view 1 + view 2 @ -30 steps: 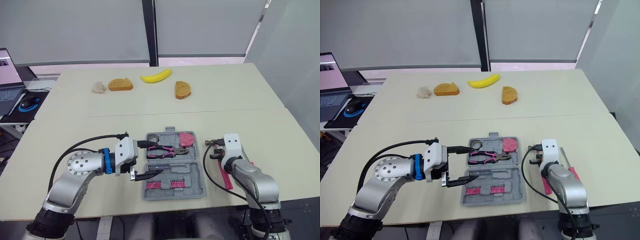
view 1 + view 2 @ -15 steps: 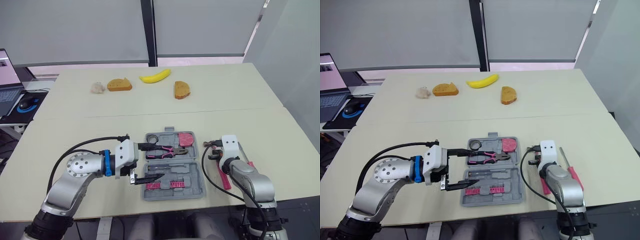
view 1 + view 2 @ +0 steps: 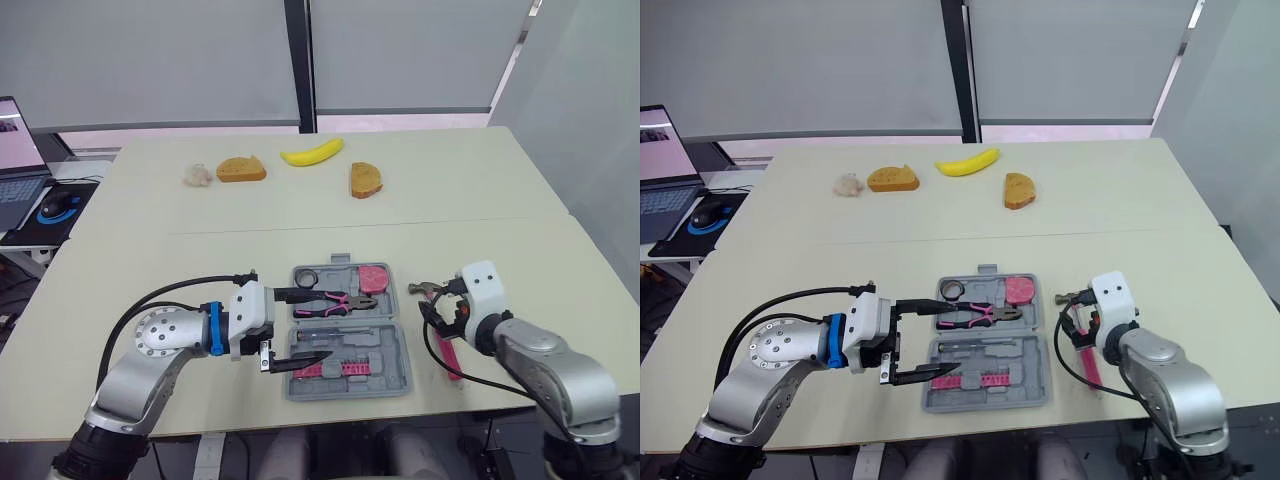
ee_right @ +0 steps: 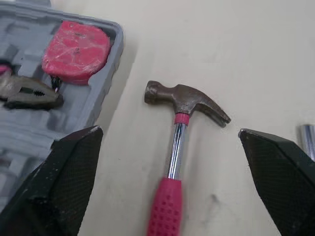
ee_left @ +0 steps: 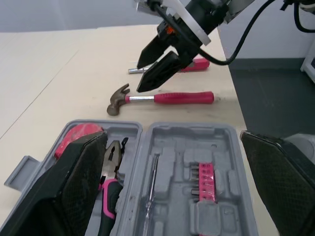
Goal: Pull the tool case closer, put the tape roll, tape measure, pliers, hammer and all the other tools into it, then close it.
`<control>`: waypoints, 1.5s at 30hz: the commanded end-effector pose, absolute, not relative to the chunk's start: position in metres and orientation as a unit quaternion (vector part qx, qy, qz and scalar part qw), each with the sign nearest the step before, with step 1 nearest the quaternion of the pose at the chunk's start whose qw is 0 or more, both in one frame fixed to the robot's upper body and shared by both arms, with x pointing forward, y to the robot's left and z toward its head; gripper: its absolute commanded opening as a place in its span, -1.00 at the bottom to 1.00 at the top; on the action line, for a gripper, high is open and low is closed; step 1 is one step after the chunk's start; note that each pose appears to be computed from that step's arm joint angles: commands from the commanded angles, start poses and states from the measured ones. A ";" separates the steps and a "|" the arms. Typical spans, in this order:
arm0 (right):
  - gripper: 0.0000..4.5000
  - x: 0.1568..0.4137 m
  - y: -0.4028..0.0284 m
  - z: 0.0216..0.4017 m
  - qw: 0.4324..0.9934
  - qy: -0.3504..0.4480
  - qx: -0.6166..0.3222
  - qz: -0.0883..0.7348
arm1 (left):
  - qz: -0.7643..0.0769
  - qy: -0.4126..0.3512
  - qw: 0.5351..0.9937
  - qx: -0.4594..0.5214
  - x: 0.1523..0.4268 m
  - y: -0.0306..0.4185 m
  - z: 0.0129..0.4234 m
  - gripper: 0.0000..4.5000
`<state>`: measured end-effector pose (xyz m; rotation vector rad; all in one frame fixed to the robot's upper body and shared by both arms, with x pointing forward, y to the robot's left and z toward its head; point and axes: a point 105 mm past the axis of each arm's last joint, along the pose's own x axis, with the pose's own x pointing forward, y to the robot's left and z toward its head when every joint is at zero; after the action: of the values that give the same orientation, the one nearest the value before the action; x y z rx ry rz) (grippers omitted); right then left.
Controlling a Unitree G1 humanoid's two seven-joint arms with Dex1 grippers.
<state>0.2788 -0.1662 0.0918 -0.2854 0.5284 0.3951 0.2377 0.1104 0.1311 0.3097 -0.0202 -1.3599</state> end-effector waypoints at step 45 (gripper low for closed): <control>-0.04 0.350 -0.160 0.048 0.151 0.114 -0.752 0.632 | -0.630 -0.041 0.759 0.161 0.224 0.091 0.127 1.00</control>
<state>0.3495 -0.1565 0.0523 -2.1495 0.3223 1.8211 0.2269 0.0943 0.1199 0.3306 -0.0443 -1.3664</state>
